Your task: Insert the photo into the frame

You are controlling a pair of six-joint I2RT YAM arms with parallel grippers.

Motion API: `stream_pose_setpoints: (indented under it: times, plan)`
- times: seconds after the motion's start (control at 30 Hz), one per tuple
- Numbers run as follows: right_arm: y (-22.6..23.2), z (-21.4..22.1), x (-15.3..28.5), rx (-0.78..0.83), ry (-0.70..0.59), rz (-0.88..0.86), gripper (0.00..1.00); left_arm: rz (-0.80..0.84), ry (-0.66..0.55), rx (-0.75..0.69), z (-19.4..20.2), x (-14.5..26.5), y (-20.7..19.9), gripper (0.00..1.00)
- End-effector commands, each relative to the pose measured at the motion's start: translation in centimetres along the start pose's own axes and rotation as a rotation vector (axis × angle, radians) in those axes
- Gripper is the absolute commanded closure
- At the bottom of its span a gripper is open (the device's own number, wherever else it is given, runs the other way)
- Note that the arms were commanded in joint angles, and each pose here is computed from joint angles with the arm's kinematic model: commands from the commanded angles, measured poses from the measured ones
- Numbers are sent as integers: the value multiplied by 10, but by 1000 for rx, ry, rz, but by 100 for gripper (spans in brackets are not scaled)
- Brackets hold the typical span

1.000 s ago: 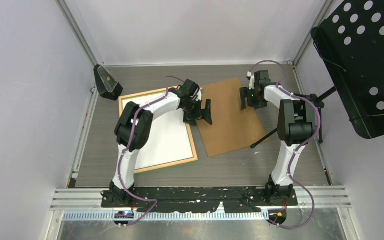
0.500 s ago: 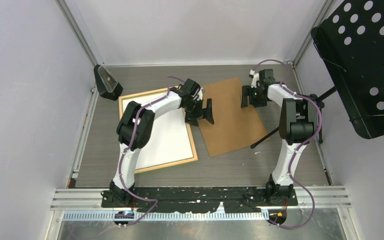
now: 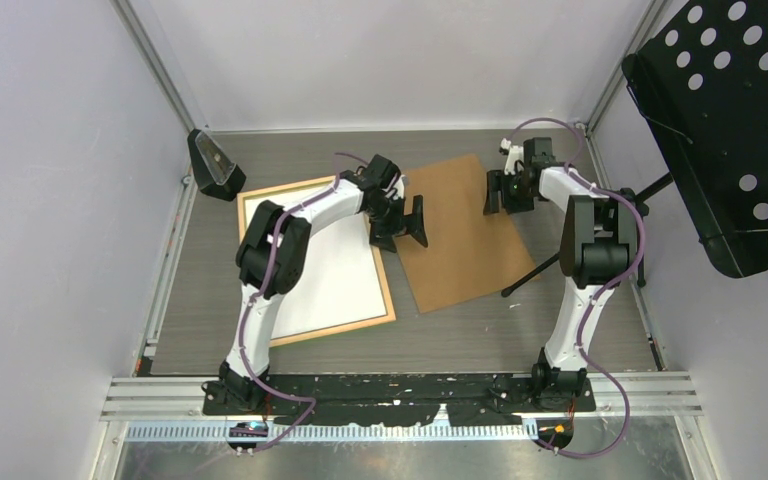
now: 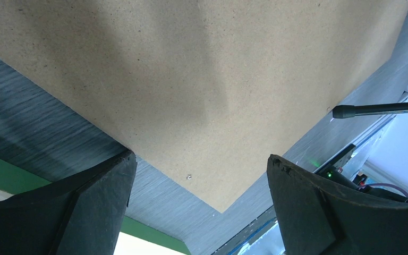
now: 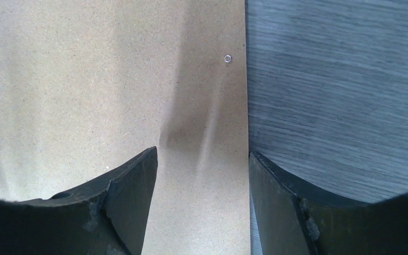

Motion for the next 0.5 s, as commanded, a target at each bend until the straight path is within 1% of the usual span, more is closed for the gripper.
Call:
stream_pose_setpoints:
  times: [0.0,0.27,0.47]
  plan:
    - [29,-10,7,11,9,-169,32,1,-22,-39,-11,-12,6,3]
    - [43,-27,22,31,-38,-270,33,-1,-29,-48,-20,-9,8,2]
    - [50,-31,31,65,-47,-332,34,5,-40,-31,-26,-4,15,2]
Point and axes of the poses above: each gripper's point midway between its finger pads, its own x axis back along the fingers, its own y axis along the line the jaws close on, z = x × y, the point moved 9 cm from there along x, back along the fingers, and after that the axes turned 11 degrees about -x, right-handed, at the moved point
